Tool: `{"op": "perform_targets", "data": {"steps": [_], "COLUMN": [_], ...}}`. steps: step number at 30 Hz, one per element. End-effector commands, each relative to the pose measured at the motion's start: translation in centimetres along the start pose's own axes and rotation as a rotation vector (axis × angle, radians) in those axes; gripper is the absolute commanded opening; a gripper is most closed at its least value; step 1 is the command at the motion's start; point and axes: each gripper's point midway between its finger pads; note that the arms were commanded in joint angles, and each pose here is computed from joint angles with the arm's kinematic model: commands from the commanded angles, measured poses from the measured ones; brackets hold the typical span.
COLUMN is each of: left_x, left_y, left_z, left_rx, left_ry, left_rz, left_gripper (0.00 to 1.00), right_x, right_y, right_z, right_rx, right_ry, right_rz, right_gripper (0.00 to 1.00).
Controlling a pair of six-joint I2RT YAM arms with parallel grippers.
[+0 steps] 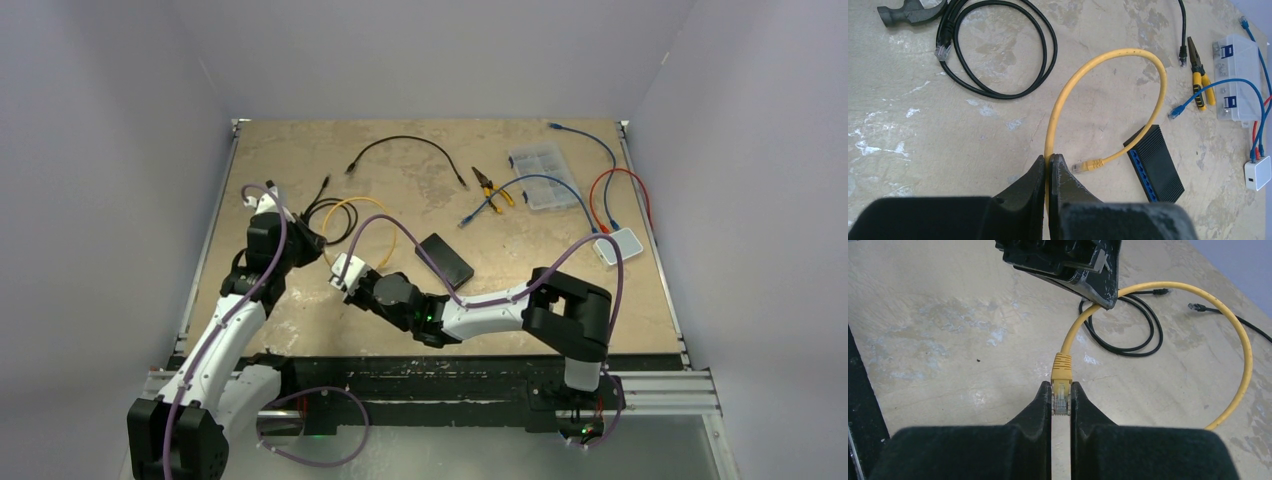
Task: Insert the plug into the switch port
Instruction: Pick up the connector from the center of the board.
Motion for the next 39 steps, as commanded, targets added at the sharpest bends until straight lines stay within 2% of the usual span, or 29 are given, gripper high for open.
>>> {"op": "perform_targets", "data": {"steps": [1, 2, 4, 8, 13, 16, 20, 23, 27, 32, 39], "left_x": [-1.5, -1.8, -2.3, -3.9, -4.7, -3.5, -2.0, -1.3, 0.5, 3.0, 5.4], "left_y": [-2.1, -2.4, -3.3, -5.1, -8.3, -10.5, -13.0, -13.9, -14.8, -15.0, -14.9], "left_z": [-0.8, -1.0, -1.4, -3.1, -6.0, -7.6, -9.9, -12.0, -13.9, -15.4, -15.3], "left_rx": [0.088, 0.100, 0.143, 0.226, 0.428, 0.604, 0.834, 0.941, 1.062, 1.179, 1.298], "left_ry": [-0.033, -0.037, -0.039, -0.070, -0.122, -0.124, -0.206, -0.277, -0.354, -0.325, -0.236], "left_rz": [0.045, 0.061, 0.109, 0.248, 0.508, 0.641, 0.734, 0.818, 1.008, 1.221, 1.322], "left_gripper": [0.00, 0.00, 0.07, 0.34, 0.55, 0.58, 0.61, 0.65, 0.69, 0.73, 0.73], "right_x": [-2.6, -2.5, -2.9, -3.0, -3.4, -3.8, -4.6, -4.5, -4.7, -5.3, -5.8], "right_y": [-0.4, -0.4, -0.5, -0.9, -1.8, -2.3, -3.3, -4.1, -4.6, -4.9, -3.7], "right_z": [-0.6, -0.9, -1.6, -2.9, -5.2, -6.9, -8.6, -9.2, -10.0, -11.1, -12.0], "right_rx": [-0.008, -0.020, -0.043, -0.116, -0.246, -0.335, -0.362, -0.393, -0.480, -0.525, -0.618], "right_ry": [-0.076, -0.076, -0.088, -0.086, -0.097, -0.120, -0.156, -0.132, -0.147, -0.186, -0.214], "right_rz": [-0.004, -0.014, -0.033, -0.060, -0.077, -0.128, -0.186, -0.204, -0.197, -0.207, -0.214], "right_gripper": [0.00, 0.00, 0.00, 0.00, 0.00, 0.00, 0.00, 0.00, 0.00, 0.00, 0.00]}}
Point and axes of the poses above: each gripper's point midway between its finger pads, its own z axis out along the fingers, its own y axis along the line the jaws close on, x = y × z, and after that the axes turned 4 degrees about z, right-handed
